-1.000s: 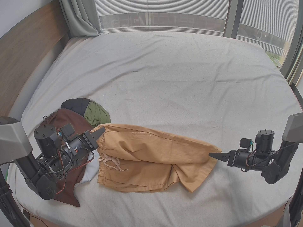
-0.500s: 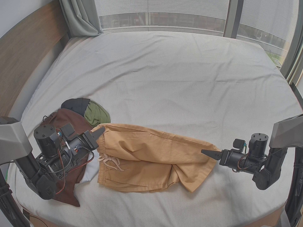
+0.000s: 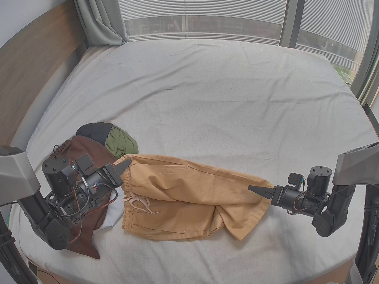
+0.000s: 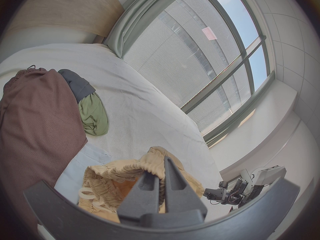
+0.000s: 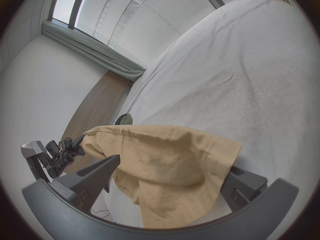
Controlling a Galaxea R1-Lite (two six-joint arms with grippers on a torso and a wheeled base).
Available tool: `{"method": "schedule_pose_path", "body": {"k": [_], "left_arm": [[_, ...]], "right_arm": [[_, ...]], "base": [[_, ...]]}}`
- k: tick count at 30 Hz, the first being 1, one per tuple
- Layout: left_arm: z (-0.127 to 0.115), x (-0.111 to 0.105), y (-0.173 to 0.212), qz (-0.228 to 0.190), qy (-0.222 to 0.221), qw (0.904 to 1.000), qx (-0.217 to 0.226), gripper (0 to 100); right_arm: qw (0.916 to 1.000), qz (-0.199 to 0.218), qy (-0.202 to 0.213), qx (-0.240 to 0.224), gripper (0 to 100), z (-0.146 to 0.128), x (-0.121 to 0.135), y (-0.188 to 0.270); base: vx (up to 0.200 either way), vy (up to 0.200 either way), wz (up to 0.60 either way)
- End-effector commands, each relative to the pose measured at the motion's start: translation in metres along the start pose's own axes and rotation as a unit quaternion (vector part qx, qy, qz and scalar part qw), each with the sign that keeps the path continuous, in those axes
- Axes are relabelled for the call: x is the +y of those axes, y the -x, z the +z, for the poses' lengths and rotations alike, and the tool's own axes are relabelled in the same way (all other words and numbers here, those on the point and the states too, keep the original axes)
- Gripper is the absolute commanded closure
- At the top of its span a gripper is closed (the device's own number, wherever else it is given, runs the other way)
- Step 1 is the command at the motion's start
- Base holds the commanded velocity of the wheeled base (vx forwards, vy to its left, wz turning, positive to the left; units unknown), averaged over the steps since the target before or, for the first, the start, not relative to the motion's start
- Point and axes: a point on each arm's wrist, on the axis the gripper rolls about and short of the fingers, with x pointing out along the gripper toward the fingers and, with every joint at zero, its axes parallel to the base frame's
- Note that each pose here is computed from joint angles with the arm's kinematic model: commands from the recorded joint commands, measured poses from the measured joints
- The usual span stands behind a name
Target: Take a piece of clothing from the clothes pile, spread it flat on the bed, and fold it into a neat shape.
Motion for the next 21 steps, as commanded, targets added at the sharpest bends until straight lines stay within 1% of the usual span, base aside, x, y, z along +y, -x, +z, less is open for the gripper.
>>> {"method": "schedule_pose_path", "body": {"k": [1, 8, 9, 16, 21], "left_arm": [[0.001, 0.000, 0.000, -0.001, 0.000, 1.0000, -0.001, 100], [0.000, 0.000, 0.000, 0.000, 0.000, 1.0000, 0.000, 100], [0.000, 0.000, 0.000, 0.000, 0.000, 1.0000, 0.000, 100], [0.001, 0.001, -0.003, -0.001, 0.001, 1.0000, -0.003, 100], [0.002, 0.000, -0.003, -0.006, 0.002, 1.0000, -0.004, 100]], "right_arm": [[0.9999, 0.000, -0.001, -0.011, 0, 0.004, 0.000, -0.003], [0.9998, -0.001, 0.000, -0.019, 0, 0.007, 0.001, -0.005], [0.9998, -0.002, 0.000, -0.020, 100, 0.007, 0.001, -0.005], [0.9998, -0.002, 0.001, -0.020, 100, 0.007, 0.001, -0.004], [0.9994, 0.004, 0.007, -0.032, 100, 0.015, 0.007, 0.001]], "base": [[0.000, 0.000, 0.00], [0.000, 0.000, 0.00], [0.000, 0.000, 0.00], [0.000, 0.000, 0.00], [0.000, 0.000, 0.00]]}}
